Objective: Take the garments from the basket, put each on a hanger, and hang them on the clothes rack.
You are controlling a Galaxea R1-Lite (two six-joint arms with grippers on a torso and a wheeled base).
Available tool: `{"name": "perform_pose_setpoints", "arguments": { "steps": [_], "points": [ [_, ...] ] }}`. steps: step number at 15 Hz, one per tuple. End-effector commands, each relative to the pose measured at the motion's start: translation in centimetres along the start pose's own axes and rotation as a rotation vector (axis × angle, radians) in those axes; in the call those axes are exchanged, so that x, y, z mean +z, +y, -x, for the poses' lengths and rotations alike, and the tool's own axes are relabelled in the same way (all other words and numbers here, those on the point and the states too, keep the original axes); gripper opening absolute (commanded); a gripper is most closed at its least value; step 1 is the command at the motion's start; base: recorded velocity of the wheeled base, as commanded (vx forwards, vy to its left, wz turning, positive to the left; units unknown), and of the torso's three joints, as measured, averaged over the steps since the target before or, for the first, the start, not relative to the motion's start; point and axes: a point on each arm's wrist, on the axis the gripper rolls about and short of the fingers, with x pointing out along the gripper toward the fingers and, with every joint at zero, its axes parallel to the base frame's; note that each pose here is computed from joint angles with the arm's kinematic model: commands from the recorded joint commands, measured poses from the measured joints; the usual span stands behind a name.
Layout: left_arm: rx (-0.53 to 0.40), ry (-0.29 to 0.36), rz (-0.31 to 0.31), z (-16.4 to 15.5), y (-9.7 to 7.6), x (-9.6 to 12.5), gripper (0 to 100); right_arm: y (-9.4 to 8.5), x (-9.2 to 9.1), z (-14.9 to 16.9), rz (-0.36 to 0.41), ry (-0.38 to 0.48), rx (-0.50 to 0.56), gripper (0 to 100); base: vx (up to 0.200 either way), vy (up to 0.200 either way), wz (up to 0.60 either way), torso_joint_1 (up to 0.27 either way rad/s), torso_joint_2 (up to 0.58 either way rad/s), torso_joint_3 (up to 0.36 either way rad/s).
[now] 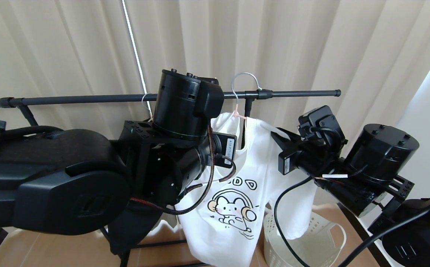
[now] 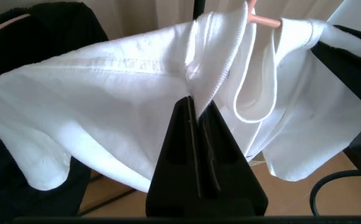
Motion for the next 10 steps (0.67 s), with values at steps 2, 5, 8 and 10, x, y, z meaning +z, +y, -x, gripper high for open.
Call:
{"name": "perform_pose_setpoints", "arguments": {
  "steps": [2, 5, 8, 10],
  "points": [
    [0.001, 0.001, 0.000, -0.2, -0.1, -0.2, 0, 0.0, 0.2, 0.2, -0.010, -0.008, 0.014, 0, 0.000, 0.000, 0.00, 0.000, 0.00, 0.000],
    [-0.004, -0.013, -0.008, -0.4, -0.2, -0.5, 100, 0.0, 0.1, 0.3, -0.010, -0.011, 0.032, 0, 0.000, 0.000, 0.00, 0.000, 0.00, 0.000],
    [-0.003, -0.033, 0.002, -0.2, 0.2, -1.3, 100, -0.1, 0.1, 0.3, -0.010, -0.014, 0.035, 0, 0.000, 0.000, 0.00, 0.000, 0.00, 0.000],
    [-0.004, -0.050, 0.010, 0.8, 0.9, -1.5, 100, -0.6, 0.0, 0.2, -0.011, -0.012, 0.024, 0, 0.000, 0.000, 0.00, 0.000, 0.00, 0.000]
  ]
}}
